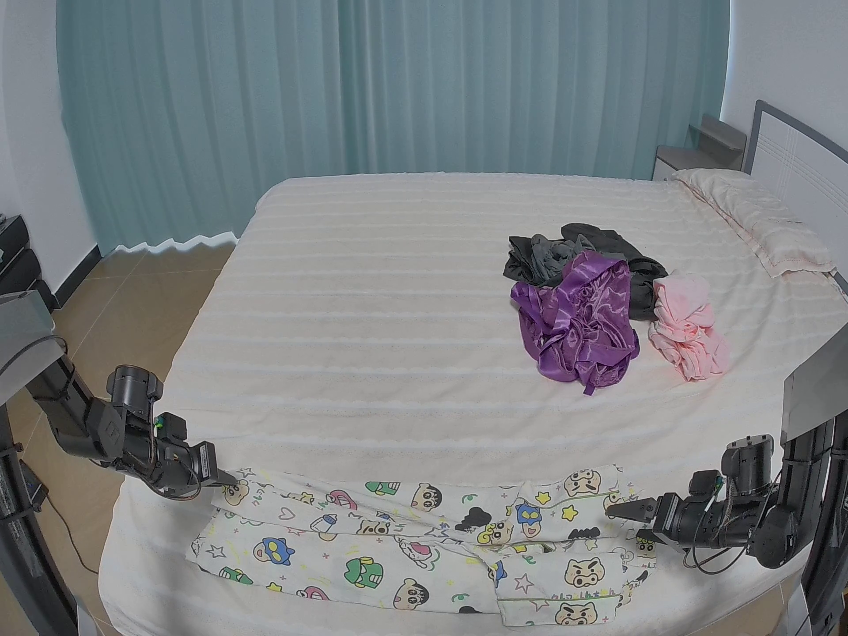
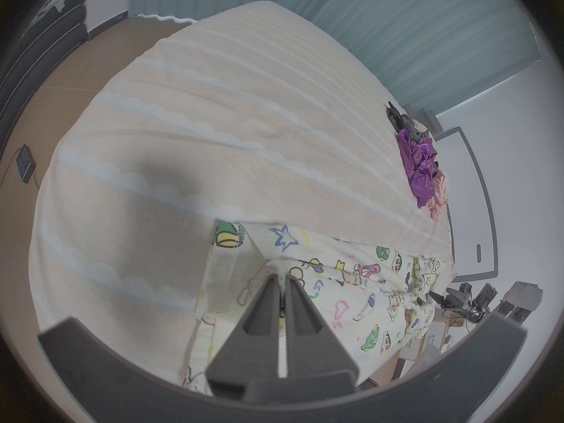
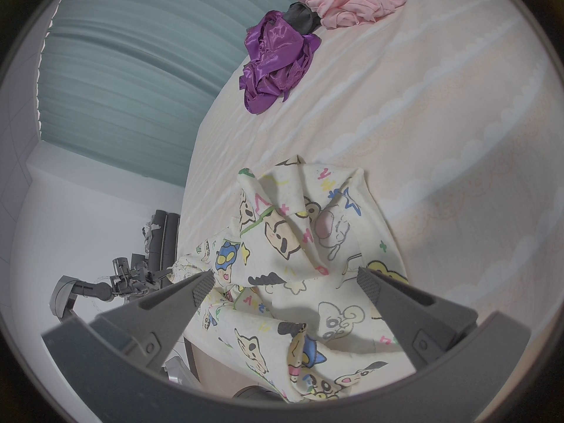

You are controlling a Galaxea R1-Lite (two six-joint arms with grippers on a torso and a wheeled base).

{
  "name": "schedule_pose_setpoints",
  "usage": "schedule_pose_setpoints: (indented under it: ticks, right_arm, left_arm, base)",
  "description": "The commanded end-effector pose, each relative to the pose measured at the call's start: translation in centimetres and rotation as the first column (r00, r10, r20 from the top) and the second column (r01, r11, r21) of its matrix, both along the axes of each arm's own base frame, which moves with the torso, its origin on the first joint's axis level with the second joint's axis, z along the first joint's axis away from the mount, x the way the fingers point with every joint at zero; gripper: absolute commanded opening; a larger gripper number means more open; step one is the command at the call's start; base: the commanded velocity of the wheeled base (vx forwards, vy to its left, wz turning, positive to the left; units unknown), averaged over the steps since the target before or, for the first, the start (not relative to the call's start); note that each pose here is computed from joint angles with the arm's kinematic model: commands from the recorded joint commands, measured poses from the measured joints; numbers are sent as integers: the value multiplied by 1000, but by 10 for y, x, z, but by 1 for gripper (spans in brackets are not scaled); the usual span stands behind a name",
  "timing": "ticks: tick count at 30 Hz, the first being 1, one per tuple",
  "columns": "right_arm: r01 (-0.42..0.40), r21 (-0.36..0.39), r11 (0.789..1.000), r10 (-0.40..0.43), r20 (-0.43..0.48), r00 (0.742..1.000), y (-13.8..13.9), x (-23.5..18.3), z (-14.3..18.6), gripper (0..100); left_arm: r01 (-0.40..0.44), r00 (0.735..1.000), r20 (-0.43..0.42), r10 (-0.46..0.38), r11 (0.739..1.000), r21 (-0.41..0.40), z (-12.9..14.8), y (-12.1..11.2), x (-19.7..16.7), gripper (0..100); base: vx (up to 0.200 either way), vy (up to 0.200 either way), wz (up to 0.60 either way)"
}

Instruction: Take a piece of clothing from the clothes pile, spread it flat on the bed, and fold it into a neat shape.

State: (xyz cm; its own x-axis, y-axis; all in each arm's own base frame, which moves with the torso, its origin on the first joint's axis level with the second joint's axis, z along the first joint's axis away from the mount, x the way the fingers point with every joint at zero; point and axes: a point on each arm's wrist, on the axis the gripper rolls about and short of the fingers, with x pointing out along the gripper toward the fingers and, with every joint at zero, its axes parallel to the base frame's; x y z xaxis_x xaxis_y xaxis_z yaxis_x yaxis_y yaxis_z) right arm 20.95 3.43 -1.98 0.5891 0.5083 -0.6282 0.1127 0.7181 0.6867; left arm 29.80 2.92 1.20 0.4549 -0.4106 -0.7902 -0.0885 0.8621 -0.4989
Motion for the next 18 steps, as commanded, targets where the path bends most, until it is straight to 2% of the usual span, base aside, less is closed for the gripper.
schedule_pose_setpoints:
  ticks: [1, 7, 18]
  right_arm:
    - [-1, -1, 1000, 1, -19, 1000, 0, -4, -1, 100]
    - [-2, -2, 1000, 1, -18, 1000, 0, -4, -1, 100]
    - [-2, -2, 1000, 1, -20, 1000, 0, -4, -1, 100]
  left_arm:
    - [23, 999, 38, -24, 999, 26, 13, 3, -14, 0]
    - [86, 996, 24, -88, 993, 83, 4, 13, -33, 0]
    - [169, 985, -2, -170, 979, 114, -12, 18, -46, 0]
  base:
    - [0, 0, 0]
    - [0, 0, 0]
    - [0, 0, 0]
